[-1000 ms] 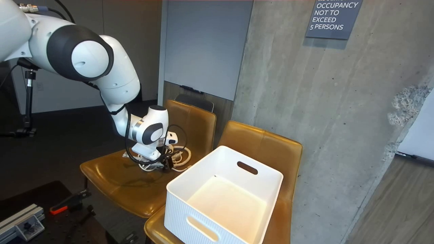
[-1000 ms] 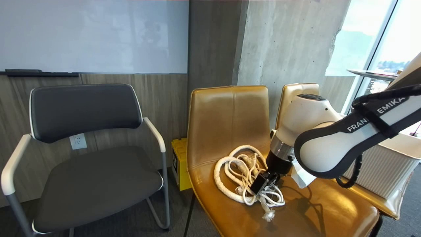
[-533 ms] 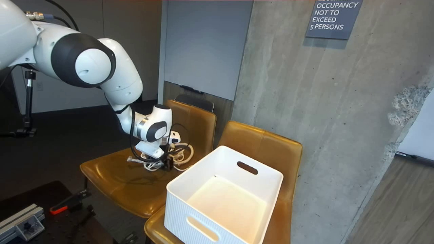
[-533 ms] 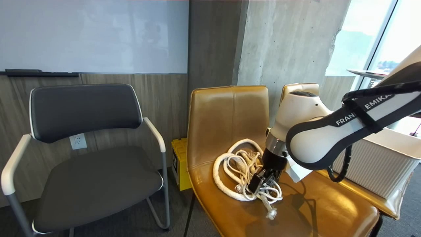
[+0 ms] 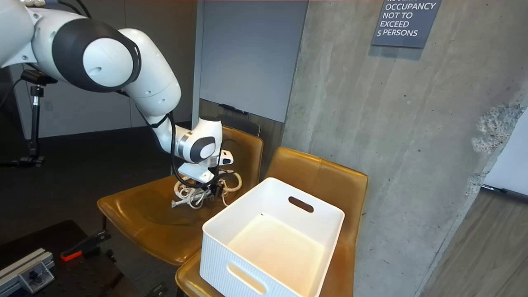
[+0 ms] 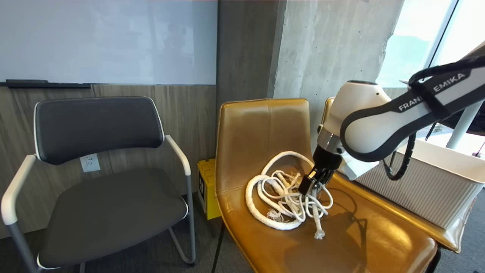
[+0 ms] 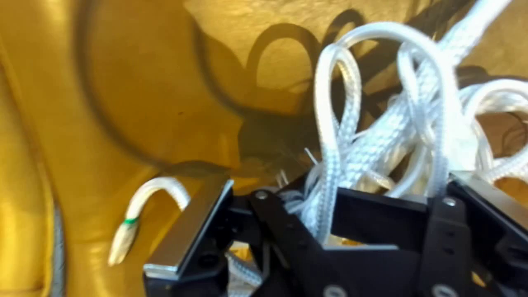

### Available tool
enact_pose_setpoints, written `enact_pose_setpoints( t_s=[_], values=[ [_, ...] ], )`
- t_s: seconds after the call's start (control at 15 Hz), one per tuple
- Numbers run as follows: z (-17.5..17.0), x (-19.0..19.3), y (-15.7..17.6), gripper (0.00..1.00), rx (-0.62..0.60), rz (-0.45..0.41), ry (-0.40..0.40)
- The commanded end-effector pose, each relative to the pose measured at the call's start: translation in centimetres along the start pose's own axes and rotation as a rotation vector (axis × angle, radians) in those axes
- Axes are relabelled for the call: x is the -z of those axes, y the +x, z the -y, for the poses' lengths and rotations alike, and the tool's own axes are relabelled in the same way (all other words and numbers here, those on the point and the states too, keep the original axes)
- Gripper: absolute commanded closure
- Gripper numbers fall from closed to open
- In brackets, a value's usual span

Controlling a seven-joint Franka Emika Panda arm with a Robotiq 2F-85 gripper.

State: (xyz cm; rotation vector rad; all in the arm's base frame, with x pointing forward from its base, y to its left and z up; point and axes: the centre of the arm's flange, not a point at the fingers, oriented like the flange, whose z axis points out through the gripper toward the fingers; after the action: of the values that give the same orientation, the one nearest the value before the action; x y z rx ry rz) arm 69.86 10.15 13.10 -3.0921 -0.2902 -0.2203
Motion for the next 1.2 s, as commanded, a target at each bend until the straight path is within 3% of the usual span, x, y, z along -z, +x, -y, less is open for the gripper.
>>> enact_pose_setpoints(
  t_s=[0.0,0.6,1.13],
  values=[
    [-3.3,9.1,-0.5,1.00,0.022,-0.002,-0.054],
    [-9.0,32.1,1.4,1.00,0.106,-0.110,-0.274],
    [-17.9,52.9,-1.8,1.00,0.071,-0.233,-0.429]
  ],
)
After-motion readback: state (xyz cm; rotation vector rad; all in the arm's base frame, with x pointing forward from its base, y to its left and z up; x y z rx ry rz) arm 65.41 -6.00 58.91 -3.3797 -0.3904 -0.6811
